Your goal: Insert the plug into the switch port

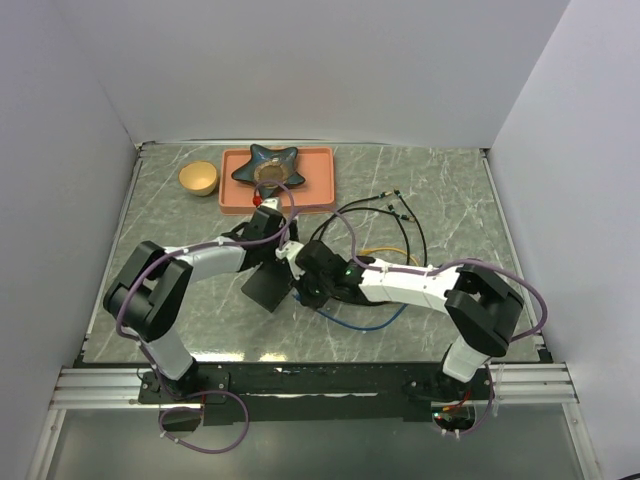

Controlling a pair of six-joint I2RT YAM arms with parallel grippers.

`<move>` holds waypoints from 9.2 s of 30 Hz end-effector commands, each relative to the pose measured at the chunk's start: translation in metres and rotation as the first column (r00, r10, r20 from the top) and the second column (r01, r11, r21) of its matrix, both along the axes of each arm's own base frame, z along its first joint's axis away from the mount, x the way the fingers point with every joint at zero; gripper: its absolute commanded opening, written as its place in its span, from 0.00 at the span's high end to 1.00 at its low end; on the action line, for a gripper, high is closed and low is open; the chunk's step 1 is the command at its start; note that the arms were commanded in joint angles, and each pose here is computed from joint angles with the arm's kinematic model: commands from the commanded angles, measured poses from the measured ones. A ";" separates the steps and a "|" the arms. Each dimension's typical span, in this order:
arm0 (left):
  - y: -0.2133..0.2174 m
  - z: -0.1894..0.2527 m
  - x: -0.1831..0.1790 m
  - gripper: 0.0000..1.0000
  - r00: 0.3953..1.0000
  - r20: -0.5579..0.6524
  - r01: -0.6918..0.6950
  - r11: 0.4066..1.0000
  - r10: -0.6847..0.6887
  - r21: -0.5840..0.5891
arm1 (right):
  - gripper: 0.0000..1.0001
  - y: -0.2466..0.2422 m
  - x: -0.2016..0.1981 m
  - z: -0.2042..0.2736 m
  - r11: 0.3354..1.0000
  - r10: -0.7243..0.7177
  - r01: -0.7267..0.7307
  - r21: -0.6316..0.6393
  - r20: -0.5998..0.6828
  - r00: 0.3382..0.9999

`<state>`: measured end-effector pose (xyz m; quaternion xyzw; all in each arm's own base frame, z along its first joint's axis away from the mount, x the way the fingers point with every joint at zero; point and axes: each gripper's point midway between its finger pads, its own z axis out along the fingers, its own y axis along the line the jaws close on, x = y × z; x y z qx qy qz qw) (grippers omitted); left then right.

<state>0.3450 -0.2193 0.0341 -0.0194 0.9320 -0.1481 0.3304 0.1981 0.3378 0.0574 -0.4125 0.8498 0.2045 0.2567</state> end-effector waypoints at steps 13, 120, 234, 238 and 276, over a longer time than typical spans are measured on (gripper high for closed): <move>0.044 0.006 -0.026 0.02 0.999 -0.029 -0.033 0.966 0.027 -0.257 | 1.00 0.022 -0.010 -0.011 0.999 -0.029 0.029 -0.022 0.030 0.999; 0.026 -0.033 -0.084 0.07 0.986 -0.162 -0.111 0.904 0.047 -0.412 | 1.00 0.095 0.034 0.034 0.965 -0.258 0.246 0.090 0.152 0.954; 0.020 -0.048 -0.154 0.44 0.973 -0.229 -0.068 0.909 -0.030 -0.411 | 1.00 0.133 0.066 0.074 0.941 -0.140 0.066 0.331 0.204 0.969; 0.017 -0.050 -0.159 0.45 0.970 -0.240 -0.070 0.905 -0.037 -0.420 | 1.00 0.140 0.070 0.080 0.937 -0.136 0.060 0.343 0.202 0.970; 0.084 0.002 -0.103 0.07 0.946 -0.086 -0.325 0.909 0.314 -0.259 | 0.29 0.087 0.031 0.057 0.967 -0.105 0.078 0.242 0.101 0.989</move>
